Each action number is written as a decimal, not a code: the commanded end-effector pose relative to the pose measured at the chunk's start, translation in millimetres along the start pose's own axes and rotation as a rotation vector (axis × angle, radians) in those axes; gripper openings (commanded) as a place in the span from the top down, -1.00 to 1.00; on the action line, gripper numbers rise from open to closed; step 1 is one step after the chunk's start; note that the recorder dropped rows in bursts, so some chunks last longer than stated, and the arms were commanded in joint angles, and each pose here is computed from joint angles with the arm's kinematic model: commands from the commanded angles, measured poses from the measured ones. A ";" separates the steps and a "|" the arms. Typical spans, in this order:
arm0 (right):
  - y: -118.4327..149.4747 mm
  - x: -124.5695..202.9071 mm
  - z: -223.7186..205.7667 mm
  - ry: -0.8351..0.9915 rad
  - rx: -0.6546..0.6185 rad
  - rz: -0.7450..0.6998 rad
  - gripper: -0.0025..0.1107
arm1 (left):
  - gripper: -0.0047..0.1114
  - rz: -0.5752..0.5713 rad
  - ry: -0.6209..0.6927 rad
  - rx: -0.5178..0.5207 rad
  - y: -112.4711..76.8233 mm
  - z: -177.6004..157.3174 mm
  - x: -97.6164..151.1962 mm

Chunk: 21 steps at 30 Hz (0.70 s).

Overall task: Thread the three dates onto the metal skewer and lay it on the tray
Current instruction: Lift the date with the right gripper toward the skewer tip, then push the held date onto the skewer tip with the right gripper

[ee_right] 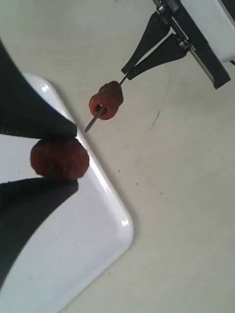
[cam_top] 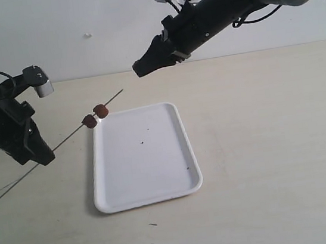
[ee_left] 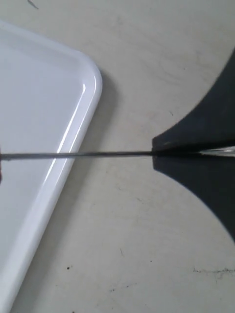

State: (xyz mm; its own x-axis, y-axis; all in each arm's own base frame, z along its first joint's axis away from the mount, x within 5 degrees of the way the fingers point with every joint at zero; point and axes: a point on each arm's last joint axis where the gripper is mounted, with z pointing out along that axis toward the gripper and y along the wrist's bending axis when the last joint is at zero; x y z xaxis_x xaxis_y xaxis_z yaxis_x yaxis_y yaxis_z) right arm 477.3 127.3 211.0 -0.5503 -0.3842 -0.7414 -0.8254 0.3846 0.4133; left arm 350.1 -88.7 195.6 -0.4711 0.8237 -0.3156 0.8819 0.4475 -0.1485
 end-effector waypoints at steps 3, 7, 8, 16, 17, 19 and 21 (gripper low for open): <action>-6.7 6.3 9.0 -0.028 -0.034 0.065 0.46 | 0.92 0.014 -0.029 -0.009 0.0 -0.9 -2.2; -5.4 4.2 9.7 -0.047 -0.045 0.098 0.45 | 0.92 0.015 -0.039 -0.026 1.5 -1.0 -3.1; -3.4 2.7 11.9 -0.053 -0.053 0.099 0.45 | 0.92 0.014 -0.041 -0.025 1.4 -1.0 -3.2; 4.6 0.1 22.1 -0.038 -0.072 0.110 0.45 | 0.92 0.004 -0.058 -0.025 1.5 -1.1 -4.8; 5.2 -0.2 22.9 -0.037 -0.074 0.109 0.45 | 0.92 0.004 -0.058 -0.025 1.5 -1.1 -4.8; 7.0 -0.7 25.1 -0.034 -0.078 0.106 0.45 | 0.92 0.003 -0.061 -0.028 1.7 -1.1 -5.0; 8.2 -1.0 26.7 -0.030 -0.080 0.104 0.45 | 0.92 0.002 -0.061 -0.028 1.7 -1.1 -5.1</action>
State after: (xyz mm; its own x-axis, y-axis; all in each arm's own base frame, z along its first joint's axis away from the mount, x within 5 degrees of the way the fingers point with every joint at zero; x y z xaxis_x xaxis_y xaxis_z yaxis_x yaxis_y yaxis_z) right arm 475.8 149.9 197.6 -0.6334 -0.3258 -0.7019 -0.7691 0.3647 0.5248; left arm 354.5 -90.7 196.6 -0.4596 0.8128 -0.3580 0.8856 0.4500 -0.1152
